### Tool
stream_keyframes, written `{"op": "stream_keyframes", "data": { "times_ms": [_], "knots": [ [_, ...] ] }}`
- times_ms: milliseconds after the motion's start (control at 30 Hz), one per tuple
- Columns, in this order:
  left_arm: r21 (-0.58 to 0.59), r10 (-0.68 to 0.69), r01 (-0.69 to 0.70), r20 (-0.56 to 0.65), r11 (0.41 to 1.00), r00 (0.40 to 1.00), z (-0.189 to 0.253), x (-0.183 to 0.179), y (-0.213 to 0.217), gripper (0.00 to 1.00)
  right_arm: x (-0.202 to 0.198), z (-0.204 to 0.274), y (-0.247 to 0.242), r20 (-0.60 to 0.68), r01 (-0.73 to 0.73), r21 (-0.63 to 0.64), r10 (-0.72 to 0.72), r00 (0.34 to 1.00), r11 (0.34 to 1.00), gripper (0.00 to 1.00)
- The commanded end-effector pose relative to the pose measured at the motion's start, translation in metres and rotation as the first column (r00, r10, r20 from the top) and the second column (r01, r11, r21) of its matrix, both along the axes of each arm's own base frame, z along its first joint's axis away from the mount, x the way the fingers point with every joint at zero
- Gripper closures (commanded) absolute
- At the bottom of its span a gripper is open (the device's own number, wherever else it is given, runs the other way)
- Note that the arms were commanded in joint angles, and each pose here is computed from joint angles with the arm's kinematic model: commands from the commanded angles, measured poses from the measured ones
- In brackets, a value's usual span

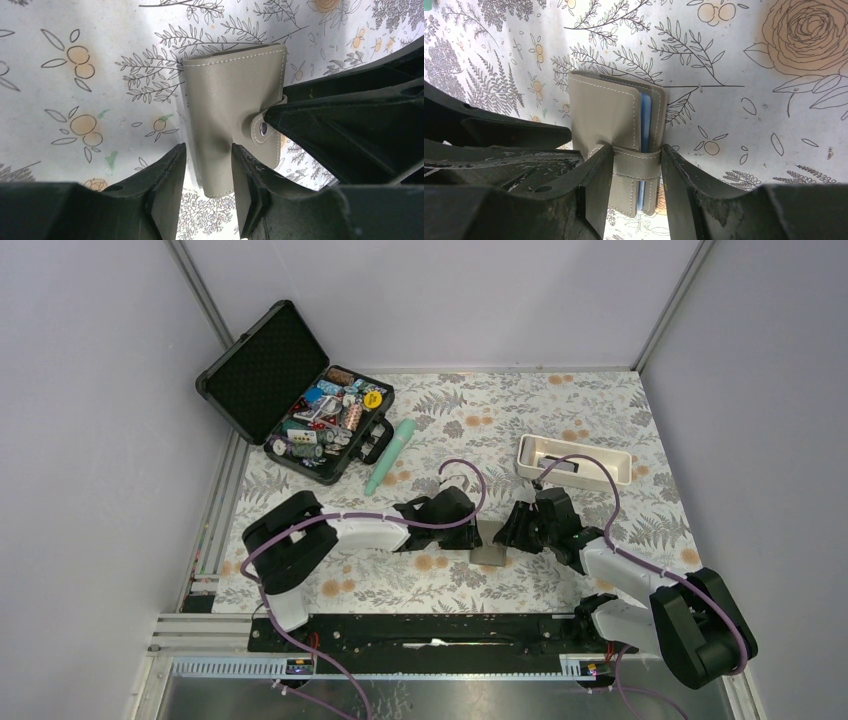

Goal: Put the credit cards into the card holder
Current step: Close the card holder at the center of the board.

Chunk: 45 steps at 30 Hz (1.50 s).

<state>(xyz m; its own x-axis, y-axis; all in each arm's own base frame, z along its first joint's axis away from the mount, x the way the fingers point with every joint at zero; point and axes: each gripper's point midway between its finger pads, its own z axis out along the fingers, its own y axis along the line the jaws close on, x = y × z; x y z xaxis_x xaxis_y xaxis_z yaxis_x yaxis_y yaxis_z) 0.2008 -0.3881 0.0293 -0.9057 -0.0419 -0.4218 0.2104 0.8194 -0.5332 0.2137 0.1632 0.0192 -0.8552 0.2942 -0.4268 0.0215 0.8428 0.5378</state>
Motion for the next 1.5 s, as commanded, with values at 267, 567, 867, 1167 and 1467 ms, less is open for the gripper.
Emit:
{"op": "stream_keyframes", "data": {
  "times_ms": [267, 567, 867, 1167, 1467],
  "knots": [
    [-0.112, 0.022, -0.015, 0.063, 0.994, 0.998, 0.045, 0.007, -0.011, 0.55, -0.004, -0.008, -0.010, -0.001, 0.031, -0.053, -0.031, 1.000, 0.998, 0.53],
    [-0.086, 0.008, -0.004, 0.046, 0.996, 0.999, 0.029, 0.011, -0.021, 0.47, -0.005, -0.009, -0.009, -0.005, 0.029, -0.056, -0.029, 1.000, 0.998, 0.53],
    [-0.095, 0.003, 0.002, 0.052, 0.995, 0.999, 0.027, 0.014, -0.028, 0.42, -0.005, -0.008, -0.009, -0.003, 0.027, -0.058, -0.027, 1.000, 0.998, 0.53],
    [-0.076, -0.007, 0.009, 0.030, 0.997, 1.000, 0.013, 0.013, -0.031, 0.42, -0.005, -0.009, -0.008, -0.006, 0.023, -0.062, -0.023, 1.000, 0.998, 0.53],
    [-0.037, -0.011, 0.011, 0.007, 0.999, 1.000, 0.000, 0.008, -0.024, 0.46, -0.005, -0.009, -0.008, -0.005, 0.024, -0.063, -0.024, 1.000, 0.998, 0.54]
  ]
}}
